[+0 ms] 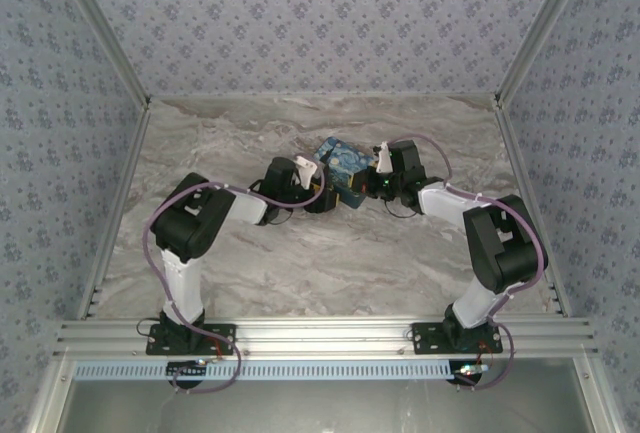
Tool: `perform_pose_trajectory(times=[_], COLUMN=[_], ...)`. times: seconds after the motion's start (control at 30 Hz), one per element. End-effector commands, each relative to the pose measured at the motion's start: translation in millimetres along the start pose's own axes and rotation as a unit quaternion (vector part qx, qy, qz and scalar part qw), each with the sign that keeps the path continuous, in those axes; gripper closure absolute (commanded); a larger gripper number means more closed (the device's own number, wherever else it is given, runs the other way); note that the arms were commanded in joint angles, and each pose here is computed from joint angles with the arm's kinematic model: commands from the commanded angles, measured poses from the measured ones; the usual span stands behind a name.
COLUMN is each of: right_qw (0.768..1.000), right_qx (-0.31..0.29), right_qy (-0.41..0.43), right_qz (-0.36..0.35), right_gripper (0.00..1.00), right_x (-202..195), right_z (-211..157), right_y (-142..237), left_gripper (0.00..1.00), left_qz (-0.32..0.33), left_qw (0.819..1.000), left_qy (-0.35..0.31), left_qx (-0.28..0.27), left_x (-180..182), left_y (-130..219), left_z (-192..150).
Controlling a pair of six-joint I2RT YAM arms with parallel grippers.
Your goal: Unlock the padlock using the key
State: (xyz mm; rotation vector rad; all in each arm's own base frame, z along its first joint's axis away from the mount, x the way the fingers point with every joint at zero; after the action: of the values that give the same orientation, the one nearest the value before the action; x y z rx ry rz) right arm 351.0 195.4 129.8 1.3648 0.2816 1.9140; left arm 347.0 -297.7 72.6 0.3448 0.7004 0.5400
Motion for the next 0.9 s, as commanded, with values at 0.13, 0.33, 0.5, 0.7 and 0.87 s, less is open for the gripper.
perform_pose_trajectory(times=[0.13, 0.33, 0.5, 0.7, 0.87], right_qw=[0.999, 0.999, 0.999, 0.999, 0.999], right_qx=[0.030, 0.030, 0.031, 0.028, 0.027], right_qy=[-0.021, -0.021, -0.020, -0.019, -0.019], right_qz=[-0.040, -0.039, -0.038, -0.038, -0.037], right_gripper=[1.00, 1.00, 1.00, 1.00, 1.00], right_x=[-16, -16, -16, -15, -14], right_z=[-16, -16, -17, -16, -15], right_y=[-6, -6, -6, -5, -5], left_gripper=[0.47, 0.51, 0.55, 0.56, 0.60], left_qz=[-0.011, -0.005, 0.004, 0.026, 0.028], left_qw=[0.999, 0.999, 0.999, 0.998, 0.998], left_qy=[0.011, 0.034, 0.039, 0.041, 0.036], left_qx=[0.029, 0.020, 0.029, 0.039, 0.045], left_x=[-1, -1, -2, 0, -2], left_y=[-12, -17, -24, -27, -29], left_z=[-12, -11, -15, -22, -24])
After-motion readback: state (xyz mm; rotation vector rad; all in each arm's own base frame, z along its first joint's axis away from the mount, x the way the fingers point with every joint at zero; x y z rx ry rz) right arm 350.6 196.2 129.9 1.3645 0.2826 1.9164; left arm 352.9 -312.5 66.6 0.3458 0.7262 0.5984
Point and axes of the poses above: each hand's point on the last joint's axis, 136 mm out from that joint toward the fingers, its own y axis back along the fingers, its own x axis along the line the jaws close on, z = x × y, the point moved 5 cm from there along y, back along the fingers, and after that the axes turned 1 degree about -y, right-handed, at the moved point
